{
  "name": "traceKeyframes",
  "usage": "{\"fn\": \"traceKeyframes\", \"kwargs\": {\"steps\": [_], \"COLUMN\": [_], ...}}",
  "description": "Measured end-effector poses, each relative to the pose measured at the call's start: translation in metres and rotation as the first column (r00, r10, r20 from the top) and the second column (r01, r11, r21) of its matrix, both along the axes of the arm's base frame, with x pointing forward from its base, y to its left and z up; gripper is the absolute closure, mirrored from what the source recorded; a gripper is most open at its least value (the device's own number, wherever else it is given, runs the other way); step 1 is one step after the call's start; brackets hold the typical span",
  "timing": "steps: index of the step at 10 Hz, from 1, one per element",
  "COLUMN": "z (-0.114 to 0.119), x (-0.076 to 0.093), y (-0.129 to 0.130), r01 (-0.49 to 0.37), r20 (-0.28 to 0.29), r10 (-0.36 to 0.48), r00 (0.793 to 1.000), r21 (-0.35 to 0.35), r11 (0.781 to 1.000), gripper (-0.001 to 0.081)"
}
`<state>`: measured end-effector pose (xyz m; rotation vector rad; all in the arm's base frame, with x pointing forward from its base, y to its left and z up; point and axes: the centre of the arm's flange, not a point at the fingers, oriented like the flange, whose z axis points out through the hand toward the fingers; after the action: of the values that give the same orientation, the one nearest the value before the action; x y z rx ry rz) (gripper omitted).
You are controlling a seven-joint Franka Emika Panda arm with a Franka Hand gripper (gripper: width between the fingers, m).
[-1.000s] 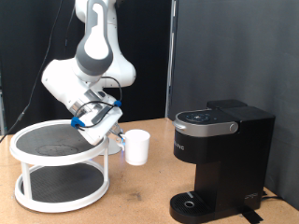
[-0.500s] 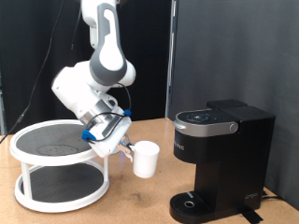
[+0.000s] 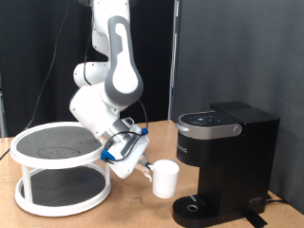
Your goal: Make a cup of coffee with the keurig machine
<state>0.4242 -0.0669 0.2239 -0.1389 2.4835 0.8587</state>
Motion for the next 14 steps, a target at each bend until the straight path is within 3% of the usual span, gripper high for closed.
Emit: {"fn": "traceKeyframes", "kwargs": {"steps": [4,9,14], "z": [-0.018,-0.036,-0.056], "x": [0.003,0.002,0.005], "y": [0.037,0.069,0.075], "r01": [-0.026,-0.017,0.006], "r20": [0.103,0.089,0.083], "r10": [0.025,0.017,-0.005], "r00": [0.994,0.996,0.997], "r21": [0.011,0.001,-0.004], "r11": [1.0,1.0,1.0], "gripper": [0.0799,0.0799,0.0799]}}
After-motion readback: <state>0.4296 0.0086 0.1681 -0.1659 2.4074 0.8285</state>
